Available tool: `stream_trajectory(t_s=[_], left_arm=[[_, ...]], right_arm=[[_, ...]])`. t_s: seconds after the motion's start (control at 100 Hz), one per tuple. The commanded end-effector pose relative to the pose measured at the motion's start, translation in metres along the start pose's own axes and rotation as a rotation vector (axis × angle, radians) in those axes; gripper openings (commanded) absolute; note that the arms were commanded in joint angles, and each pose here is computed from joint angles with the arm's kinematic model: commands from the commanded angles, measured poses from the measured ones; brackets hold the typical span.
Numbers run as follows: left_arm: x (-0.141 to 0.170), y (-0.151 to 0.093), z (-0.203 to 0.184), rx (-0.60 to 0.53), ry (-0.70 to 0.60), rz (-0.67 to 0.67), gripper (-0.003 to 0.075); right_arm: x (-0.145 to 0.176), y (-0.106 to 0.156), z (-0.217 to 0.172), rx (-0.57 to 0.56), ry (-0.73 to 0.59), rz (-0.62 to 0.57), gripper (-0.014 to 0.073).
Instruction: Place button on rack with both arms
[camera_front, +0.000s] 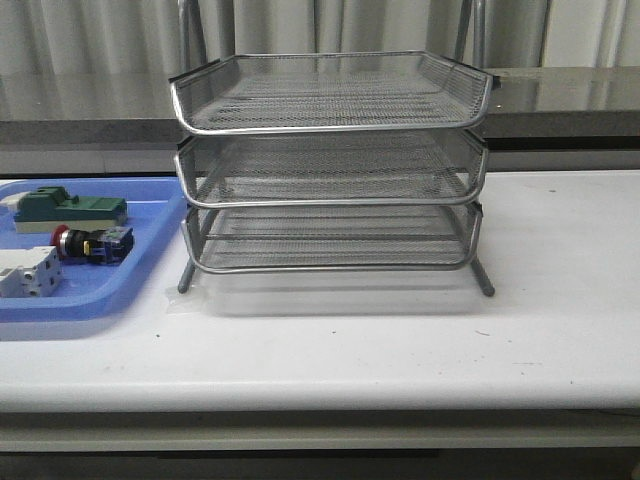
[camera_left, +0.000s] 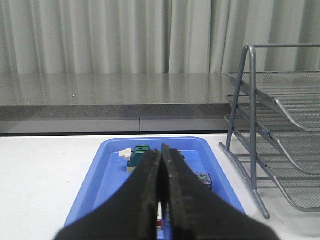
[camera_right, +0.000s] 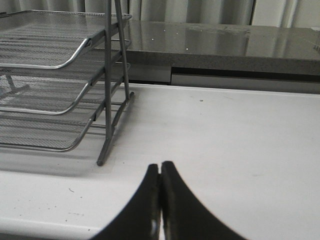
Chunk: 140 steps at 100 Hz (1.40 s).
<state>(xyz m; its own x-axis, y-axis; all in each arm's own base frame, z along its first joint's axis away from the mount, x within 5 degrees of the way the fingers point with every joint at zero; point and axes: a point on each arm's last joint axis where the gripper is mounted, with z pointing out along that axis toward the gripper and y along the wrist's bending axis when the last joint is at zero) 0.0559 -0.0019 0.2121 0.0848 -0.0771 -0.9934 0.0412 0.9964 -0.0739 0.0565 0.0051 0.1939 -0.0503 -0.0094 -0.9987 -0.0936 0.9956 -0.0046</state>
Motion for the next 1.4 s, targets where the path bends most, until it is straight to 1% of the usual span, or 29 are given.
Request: stream_trajectory(t_s=[0.0, 0.48, 0.6, 0.88, 1.02, 1.1, 1.2, 1.39], left_arm=[[0.003, 0.0, -0.002, 0.017, -0.072, -0.016, -0.002], [0.003, 0.0, -0.002, 0.017, -0.072, -0.016, -0.002], [0.003, 0.0, -0.002, 0.017, -0.072, -0.016, -0.002], [0.003, 0.0, -0.002, 0.017, -0.072, -0.016, -0.002], [0.003, 0.0, -0.002, 0.017, -0.072, -0.016, -0.002], [0.003, 0.0, -0.002, 0.017, -0.072, -0.016, -0.002], [0.003, 0.0, -0.002, 0.017, -0.072, -0.016, -0.002], [0.003, 0.0, -0.002, 0.017, -0.072, -0.016, -0.002]], right_arm=[[-0.008, 0.0, -0.002, 0.002, -0.098, -0.012, -0.0066], [-0.008, 0.0, -0.002, 0.003, -0.098, -0.015, -0.0066], [-0.01, 0.0, -0.002, 0.002, -0.124, -0.018, -0.0066], [-0.011, 0.0, -0.002, 0.001, -0.13, -0.016, -0.0066], [-0.016, 0.0, -0.003, -0.001, -0.191, -0.014, -0.0066], [-0.02, 0.0, -0.004, -0.004, -0.222, 0.037, -0.0066], [-0.027, 0.0, -0.005, -0.008, -0.203, 0.099, -0.0066], [-0.054, 0.001, -0.009, -0.018, -0.156, 0.118, -0.0066]])
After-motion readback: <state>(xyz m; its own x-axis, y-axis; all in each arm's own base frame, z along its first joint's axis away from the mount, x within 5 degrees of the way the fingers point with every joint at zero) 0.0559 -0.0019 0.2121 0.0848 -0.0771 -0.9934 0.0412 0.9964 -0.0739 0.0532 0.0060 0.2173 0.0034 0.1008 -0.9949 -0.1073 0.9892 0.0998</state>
